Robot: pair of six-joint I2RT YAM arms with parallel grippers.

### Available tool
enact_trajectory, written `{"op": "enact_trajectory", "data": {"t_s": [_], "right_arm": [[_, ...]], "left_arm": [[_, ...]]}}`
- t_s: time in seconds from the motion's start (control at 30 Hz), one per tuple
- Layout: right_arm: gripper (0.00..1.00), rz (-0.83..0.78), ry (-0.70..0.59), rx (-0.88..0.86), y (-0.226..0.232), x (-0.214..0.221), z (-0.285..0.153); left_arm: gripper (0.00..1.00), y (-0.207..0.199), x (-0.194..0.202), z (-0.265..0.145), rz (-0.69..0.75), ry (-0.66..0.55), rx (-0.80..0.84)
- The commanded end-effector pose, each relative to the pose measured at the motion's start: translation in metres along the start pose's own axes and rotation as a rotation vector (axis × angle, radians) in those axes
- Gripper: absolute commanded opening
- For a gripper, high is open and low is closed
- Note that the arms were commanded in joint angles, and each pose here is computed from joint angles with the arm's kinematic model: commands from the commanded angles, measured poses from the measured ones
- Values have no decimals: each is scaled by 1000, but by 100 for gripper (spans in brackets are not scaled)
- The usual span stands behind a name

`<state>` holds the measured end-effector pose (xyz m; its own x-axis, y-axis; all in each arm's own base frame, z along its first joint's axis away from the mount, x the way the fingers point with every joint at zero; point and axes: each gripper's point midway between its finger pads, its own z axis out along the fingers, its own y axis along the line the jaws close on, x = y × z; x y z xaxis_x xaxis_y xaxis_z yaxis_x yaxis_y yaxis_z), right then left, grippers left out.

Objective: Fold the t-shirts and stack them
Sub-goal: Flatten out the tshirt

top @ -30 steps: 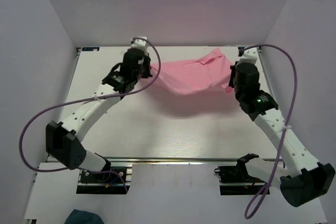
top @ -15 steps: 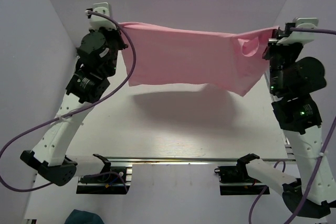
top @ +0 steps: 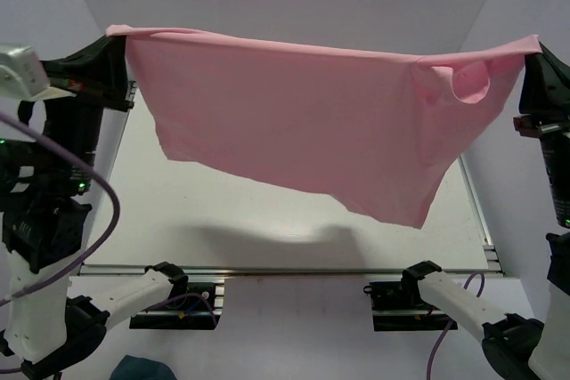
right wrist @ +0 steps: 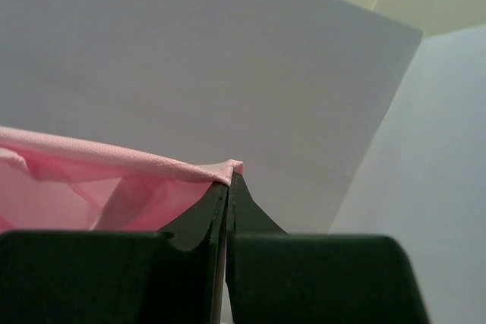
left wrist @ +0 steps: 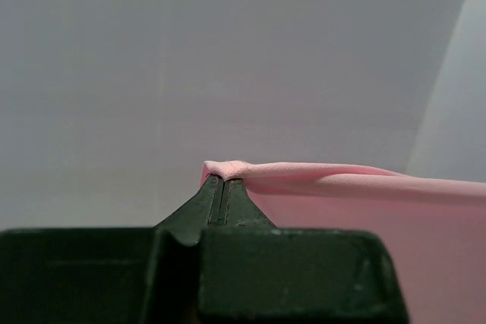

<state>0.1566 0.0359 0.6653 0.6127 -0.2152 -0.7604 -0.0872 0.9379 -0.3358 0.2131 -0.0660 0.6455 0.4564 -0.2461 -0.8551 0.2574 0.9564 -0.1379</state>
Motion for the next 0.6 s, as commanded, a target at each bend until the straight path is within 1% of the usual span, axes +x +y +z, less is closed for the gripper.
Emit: {"op": "enact_trajectory", "data": {"t_s": [0.0, 0.07, 0.13, 0.17, 0.2, 0.27, 0.3, 0.33, 0.37, 0.4, 0.43, 0.5, 0.53, 0.57], "right_arm": [[0, -44, -65, -33, -2, -23, -10], [0, -55, -74, -36, -2, -25, -12], [0, -58, -59, -36, 1, -16, -6], [0, -63, -49, -23, 0, -11, -2], [0, -61, -16, -35, 9, 8, 8], [0, -70, 2, 11, 5, 18, 17], [0, -71, 50, 5, 16, 46, 32], [0, -77, 63, 51, 11, 54, 38], [0, -91, 118, 44, 21, 81, 49], [0, -100, 152, 39, 28, 100, 61], [0, -107, 206, 40, 40, 135, 73], [0, -122, 272, 57, 51, 175, 87], [0, -136, 337, 38, 68, 217, 96], [0, -138, 355, 58, 70, 231, 102]], "left_arm": [[0, -10, -3, -4, 21, 21, 66], [0, -11, 0, -4, 24, 30, 78], [0, -11, 4, -3, 16, 35, 69], [0, -12, 13, 1, 22, 53, 69], [0, -10, 19, 3, 24, 59, 51], [0, -12, 38, 14, 27, 95, 37], [0, -14, 61, 23, 40, 136, 24], [0, -14, 77, 28, 52, 168, 16], [0, -15, 92, 34, 61, 193, 5], [0, -14, 118, 40, 65, 239, -23], [0, -10, 152, 51, 82, 300, -75], [0, 1, 207, 59, 105, 393, -166], [0, 7, 231, 61, 127, 438, -211], [0, 9, 274, 68, 145, 506, -243]]}}
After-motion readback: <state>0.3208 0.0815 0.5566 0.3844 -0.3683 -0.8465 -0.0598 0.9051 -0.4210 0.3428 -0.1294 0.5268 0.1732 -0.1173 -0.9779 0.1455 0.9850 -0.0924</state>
